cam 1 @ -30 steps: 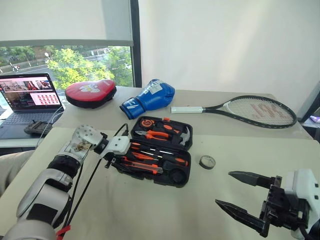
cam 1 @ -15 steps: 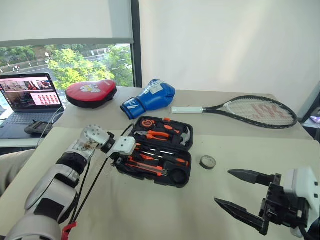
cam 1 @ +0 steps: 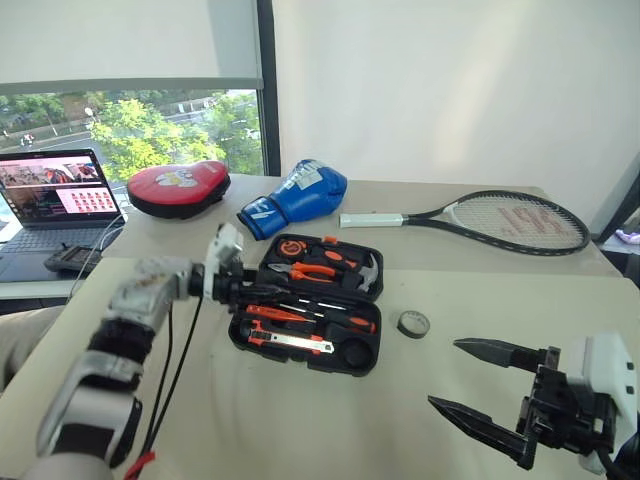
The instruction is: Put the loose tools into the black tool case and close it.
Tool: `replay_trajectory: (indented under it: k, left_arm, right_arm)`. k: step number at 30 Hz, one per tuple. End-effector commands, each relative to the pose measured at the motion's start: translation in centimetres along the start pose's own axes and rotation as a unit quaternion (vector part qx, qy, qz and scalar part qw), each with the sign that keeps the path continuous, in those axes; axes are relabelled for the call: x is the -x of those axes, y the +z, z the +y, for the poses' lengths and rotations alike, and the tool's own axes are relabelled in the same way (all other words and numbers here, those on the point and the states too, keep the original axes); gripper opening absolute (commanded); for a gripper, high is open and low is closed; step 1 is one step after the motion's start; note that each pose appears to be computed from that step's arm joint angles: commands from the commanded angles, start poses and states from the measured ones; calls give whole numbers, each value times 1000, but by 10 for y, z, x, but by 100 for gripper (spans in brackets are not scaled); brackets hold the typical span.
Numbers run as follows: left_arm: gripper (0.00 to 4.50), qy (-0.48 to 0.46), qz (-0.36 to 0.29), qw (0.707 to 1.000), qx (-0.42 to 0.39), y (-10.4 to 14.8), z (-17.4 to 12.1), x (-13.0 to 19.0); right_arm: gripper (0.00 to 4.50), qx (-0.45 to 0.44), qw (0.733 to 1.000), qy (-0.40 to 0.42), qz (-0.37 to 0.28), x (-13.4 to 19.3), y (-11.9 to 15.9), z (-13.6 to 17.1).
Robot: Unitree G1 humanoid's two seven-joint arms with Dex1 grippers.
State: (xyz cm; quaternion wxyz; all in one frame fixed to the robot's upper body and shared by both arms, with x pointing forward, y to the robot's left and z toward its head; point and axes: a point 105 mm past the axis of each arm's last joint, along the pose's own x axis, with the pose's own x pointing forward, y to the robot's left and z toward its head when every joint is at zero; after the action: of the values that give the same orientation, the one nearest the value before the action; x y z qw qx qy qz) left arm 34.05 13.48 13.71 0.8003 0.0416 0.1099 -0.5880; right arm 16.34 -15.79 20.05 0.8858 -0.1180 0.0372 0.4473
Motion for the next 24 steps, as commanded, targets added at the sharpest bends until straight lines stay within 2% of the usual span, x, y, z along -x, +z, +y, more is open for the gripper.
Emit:
replay_trajectory:
  k: [1,5,11,17,20,22,24]
  left_arm:
    - [8,80,-32,996,-30,9,-3,1]
    - [4,158,0,987,-5,-21,0,0]
    - [4,155,124,979,-51,-81,-12,-2]
    - [4,125,179,959,-178,-96,-9,-9]
    - [4,101,178,948,-245,-98,-12,-9]
    - [4,118,122,965,-201,-90,-14,-7]
    - [4,138,44,980,-139,-69,-12,-5]
  right_arm:
    - [450,12,1000,2,-6,0,4,0]
    - [450,14,1000,3,-4,1,5,0]
    - [450,15,1000,15,5,-1,4,1]
    - [450,11,999,34,28,-13,-3,-3]
    - [450,13,999,37,26,-17,-3,-7]
    - [450,18,999,38,25,-19,-2,-9]
    - [450,19,999,39,24,-21,-2,-10]
